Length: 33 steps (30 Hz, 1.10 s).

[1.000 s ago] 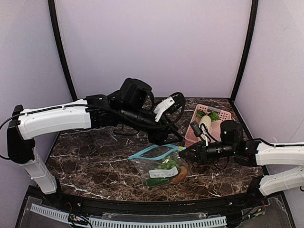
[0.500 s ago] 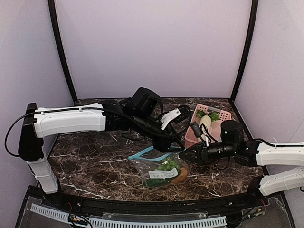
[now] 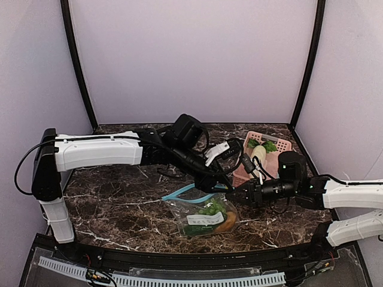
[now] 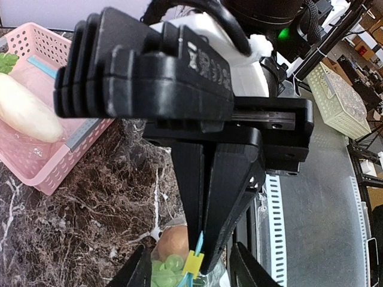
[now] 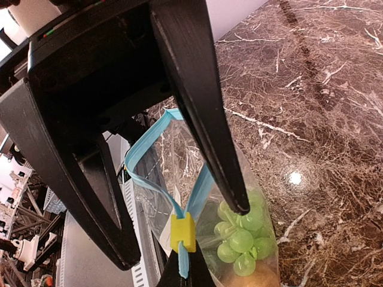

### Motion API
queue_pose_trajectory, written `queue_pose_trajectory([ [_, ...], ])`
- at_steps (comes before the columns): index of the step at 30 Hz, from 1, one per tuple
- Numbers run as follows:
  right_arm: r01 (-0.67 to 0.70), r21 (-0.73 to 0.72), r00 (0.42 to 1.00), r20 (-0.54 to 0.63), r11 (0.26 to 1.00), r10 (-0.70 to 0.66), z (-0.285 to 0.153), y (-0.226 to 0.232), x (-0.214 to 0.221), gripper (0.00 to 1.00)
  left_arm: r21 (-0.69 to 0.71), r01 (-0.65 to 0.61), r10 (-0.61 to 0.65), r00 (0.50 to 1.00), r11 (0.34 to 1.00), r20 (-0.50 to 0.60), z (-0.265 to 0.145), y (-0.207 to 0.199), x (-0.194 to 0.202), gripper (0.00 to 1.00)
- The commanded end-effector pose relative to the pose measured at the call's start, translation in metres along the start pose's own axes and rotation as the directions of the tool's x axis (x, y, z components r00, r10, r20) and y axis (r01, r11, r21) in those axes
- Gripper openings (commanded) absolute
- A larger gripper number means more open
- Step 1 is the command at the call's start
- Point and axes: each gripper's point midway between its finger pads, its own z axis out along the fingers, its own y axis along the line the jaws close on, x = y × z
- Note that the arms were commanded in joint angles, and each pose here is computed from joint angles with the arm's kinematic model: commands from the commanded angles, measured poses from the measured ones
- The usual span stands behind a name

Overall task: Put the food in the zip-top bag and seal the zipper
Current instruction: Zip the zipper of the food storage bag.

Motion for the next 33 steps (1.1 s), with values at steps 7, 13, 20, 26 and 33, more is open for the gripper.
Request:
queue_pose_trajectory([
  [7, 0.03, -0.02, 0.999, 0.038, 0.999, -0.03, -0.002, 0.01, -0.016, 0.0, 0.042, -0.006, 0.007, 1.0, 0.999, -0.007, 0.0, -0.007, 0.0, 0.32],
  [13, 0.029, -0.02, 0.999, 0.04, 0.999, -0.028, -0.002, 0.01, -0.016, 0.0, 0.039, 0.005, -0.004, 1.0, 0.999, -0.029, 0.001, -0.006, 0.006, 0.31],
  [20, 0.03, -0.022, 0.999, 0.042, 0.999, -0.029, -0.002, 0.011, -0.017, 0.0, 0.037, 0.01, -0.008, 0.999, 0.999, -0.039, 0.002, -0.004, 0.01, 0.3],
  [26, 0.027, -0.015, 0.999, 0.042, 1.0, -0.026, -0.002, 0.01, -0.016, 0.0, 0.044, 0.014, -0.012, 0.999, 0.999, -0.042, 0.003, -0.005, 0.011, 0.26],
  [33, 0.024, -0.012, 0.999, 0.044, 1.0, -0.023, -0.002, 0.009, -0.016, 0.0, 0.055, 0.022, -0.019, 0.998, 0.998, -0.054, 0.004, -0.007, 0.013, 0.22],
])
